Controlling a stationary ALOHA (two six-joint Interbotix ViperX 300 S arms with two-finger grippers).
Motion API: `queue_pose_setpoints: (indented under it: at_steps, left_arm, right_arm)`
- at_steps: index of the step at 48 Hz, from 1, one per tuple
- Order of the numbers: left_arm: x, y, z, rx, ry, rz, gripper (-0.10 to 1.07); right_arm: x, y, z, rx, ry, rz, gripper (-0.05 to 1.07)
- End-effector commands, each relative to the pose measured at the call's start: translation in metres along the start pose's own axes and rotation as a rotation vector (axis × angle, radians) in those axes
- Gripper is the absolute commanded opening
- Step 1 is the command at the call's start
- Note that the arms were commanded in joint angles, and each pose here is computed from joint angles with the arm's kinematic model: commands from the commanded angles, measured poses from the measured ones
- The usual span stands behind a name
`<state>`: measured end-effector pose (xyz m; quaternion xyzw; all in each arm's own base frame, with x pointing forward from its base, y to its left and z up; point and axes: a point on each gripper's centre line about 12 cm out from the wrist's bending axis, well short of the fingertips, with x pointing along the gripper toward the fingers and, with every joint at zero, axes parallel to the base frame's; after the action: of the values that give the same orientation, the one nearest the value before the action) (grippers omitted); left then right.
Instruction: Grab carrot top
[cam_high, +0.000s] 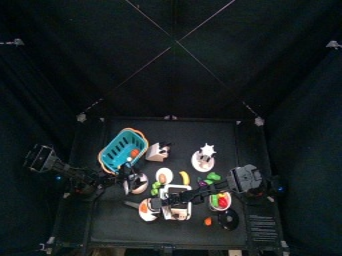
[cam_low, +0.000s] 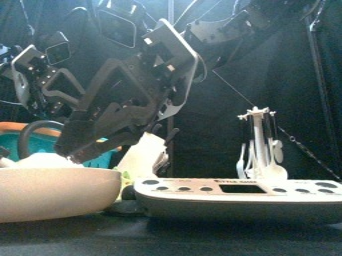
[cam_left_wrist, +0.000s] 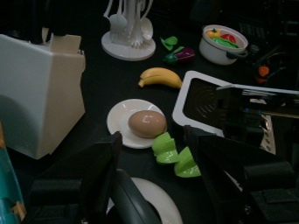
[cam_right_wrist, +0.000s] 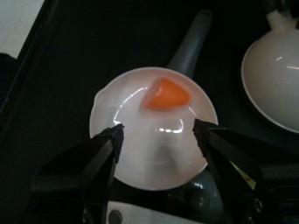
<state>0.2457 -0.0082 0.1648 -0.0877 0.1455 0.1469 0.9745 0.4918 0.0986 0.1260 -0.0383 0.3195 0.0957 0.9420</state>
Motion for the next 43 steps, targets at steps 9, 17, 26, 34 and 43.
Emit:
queue_pose_setpoints:
  at_steps: [9,17,26,34,43]
  left_arm:
    - [0.001,-0.007,0.004,-0.004,-0.009,-0.022,0.93]
    - [0.001,-0.007,0.004,0.001,-0.009,-0.023,0.93]
    - [0.002,-0.007,0.004,0.001,-0.008,-0.023,0.93]
    - [0.003,-0.009,0.007,0.003,-0.014,-0.025,0.93]
    - [0.004,-0.011,0.008,0.009,-0.02,-0.032,0.93]
  right_arm:
    - [-0.082,0.016,0.014,-0.015,0.061,0.046,0.95]
    - [-0.133,0.04,-0.01,-0.045,0.174,0.11,0.95]
    - [-0.162,0.062,-0.042,0.025,0.293,0.177,0.95]
    - [-0.168,0.076,-0.07,0.165,0.416,0.199,0.95]
    - [-0.177,0.095,-0.085,0.251,0.529,0.187,0.95]
